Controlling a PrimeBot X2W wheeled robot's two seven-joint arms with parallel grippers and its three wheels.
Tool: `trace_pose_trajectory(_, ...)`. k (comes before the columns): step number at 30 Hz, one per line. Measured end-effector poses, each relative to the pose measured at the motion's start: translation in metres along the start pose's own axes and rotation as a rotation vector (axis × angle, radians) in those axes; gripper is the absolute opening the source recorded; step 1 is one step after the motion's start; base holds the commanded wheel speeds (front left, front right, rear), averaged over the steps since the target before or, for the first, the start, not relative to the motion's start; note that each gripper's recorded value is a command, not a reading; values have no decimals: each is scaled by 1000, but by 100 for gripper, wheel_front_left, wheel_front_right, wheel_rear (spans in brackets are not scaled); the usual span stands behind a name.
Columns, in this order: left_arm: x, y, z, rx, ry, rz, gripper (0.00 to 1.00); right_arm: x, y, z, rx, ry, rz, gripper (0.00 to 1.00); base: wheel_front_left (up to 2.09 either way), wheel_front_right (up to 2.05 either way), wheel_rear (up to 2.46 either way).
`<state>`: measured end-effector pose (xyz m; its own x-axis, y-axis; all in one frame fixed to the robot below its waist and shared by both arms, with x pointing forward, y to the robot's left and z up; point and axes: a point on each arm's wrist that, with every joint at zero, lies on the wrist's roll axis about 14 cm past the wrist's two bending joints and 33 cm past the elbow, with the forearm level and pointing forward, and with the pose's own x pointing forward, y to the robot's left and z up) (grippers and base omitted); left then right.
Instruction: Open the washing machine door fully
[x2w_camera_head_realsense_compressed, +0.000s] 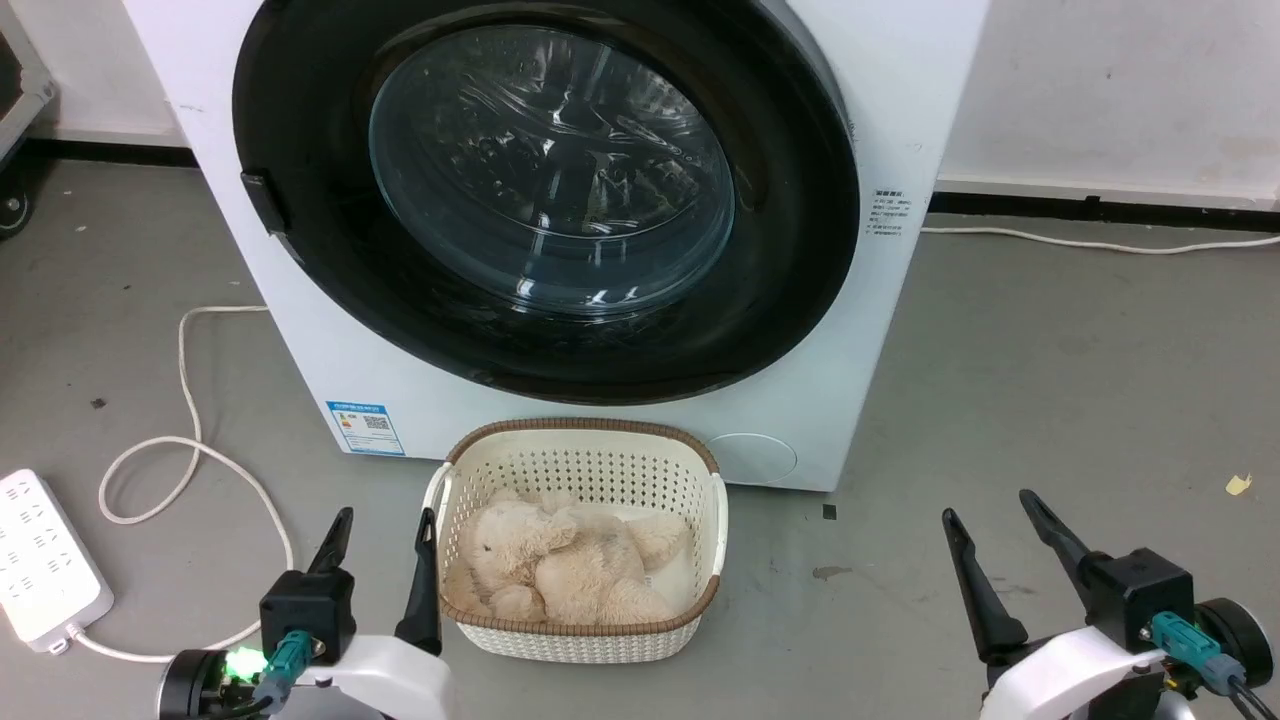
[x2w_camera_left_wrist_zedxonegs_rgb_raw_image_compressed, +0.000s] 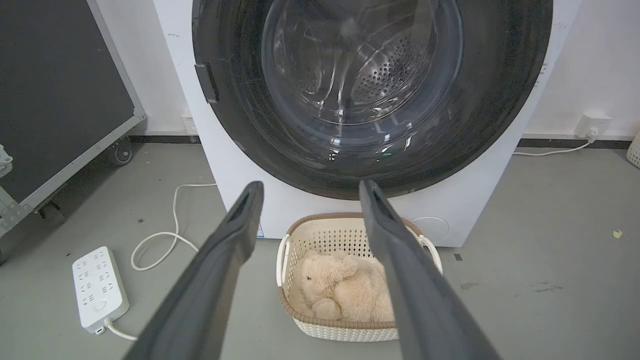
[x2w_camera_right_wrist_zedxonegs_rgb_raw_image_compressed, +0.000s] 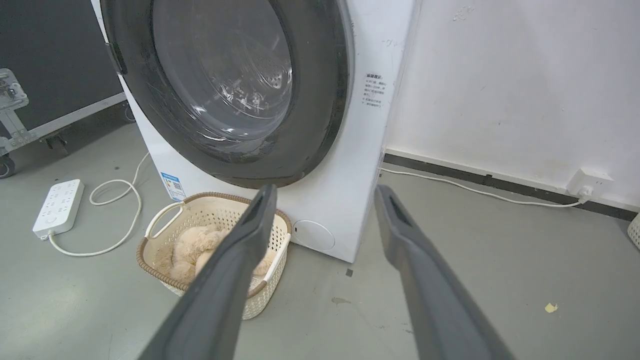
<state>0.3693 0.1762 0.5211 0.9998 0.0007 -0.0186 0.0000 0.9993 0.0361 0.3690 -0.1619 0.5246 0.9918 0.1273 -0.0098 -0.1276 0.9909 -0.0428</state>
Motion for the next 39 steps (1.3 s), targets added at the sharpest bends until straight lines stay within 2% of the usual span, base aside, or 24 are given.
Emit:
trace_pose_trajectory(23,6,-1,-11,-10,2,-1,100,19,0,-1,26,-31,22,100,0,0,0)
trace_pose_trajectory(24,6,-1,-12,-10,2,0,100,21,1,1,26,-37,26,88,0,0,0)
trace_pose_trajectory(25,7,0,-12,-10,1,0,100,23,0,2,27,-39,29,14,0,0,0)
trace_pose_trajectory(26,8,0,-12,-10,0,2,100,26,0,2,30,-42,32,0,0,0,0)
trace_pose_trajectory(29,12,1,-10,-10,-7,6,100,34,-1,7,35,-56,38,0,0,0,0)
trace_pose_trajectory(37,19,5,-13,-16,-14,19,100,67,-12,25,155,-104,28,0,0,0,0)
trace_pose_trajectory(39,21,7,-18,-15,-6,27,100,89,-21,28,243,-91,9,0,0,0,0)
